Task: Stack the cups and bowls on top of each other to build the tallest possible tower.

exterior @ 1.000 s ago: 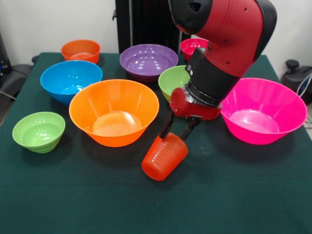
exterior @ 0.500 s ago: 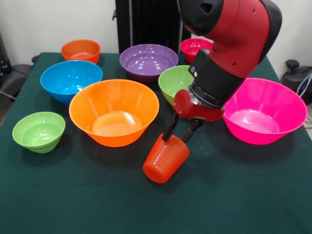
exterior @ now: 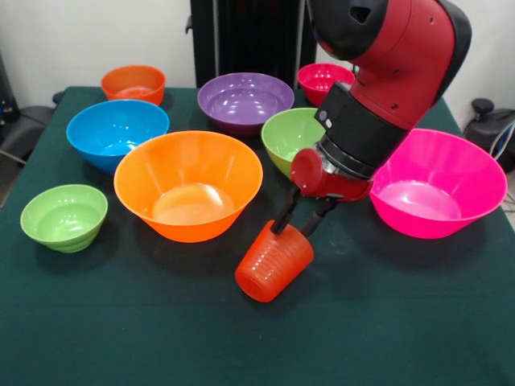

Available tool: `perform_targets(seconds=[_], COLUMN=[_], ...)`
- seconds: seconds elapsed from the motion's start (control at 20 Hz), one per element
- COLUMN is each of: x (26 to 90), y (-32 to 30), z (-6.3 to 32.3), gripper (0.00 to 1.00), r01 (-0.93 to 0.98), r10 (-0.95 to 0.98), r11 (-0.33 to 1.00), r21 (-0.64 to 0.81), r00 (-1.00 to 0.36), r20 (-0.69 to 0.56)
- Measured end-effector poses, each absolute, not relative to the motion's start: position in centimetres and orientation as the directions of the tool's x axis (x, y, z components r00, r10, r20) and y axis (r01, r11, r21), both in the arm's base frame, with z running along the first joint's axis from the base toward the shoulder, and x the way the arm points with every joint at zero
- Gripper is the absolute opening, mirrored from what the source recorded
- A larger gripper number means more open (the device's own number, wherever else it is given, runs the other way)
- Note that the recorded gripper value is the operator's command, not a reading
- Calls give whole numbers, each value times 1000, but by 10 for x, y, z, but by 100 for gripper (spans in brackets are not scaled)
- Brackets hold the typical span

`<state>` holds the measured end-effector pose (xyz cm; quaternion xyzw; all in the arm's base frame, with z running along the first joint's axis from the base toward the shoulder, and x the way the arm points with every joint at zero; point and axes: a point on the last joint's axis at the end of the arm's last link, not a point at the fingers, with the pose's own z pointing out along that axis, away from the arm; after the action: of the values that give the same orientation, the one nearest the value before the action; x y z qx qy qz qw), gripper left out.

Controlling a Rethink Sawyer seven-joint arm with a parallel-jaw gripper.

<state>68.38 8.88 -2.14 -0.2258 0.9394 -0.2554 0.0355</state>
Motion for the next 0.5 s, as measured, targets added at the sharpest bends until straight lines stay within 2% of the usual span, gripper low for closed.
perform_targets(seconds=[0.5], x=[694], y=[82], z=[-20], gripper=[100], r01=[-430], r10=[-485], r11=[730], r21=[-531], r00=[-874], r20=[42])
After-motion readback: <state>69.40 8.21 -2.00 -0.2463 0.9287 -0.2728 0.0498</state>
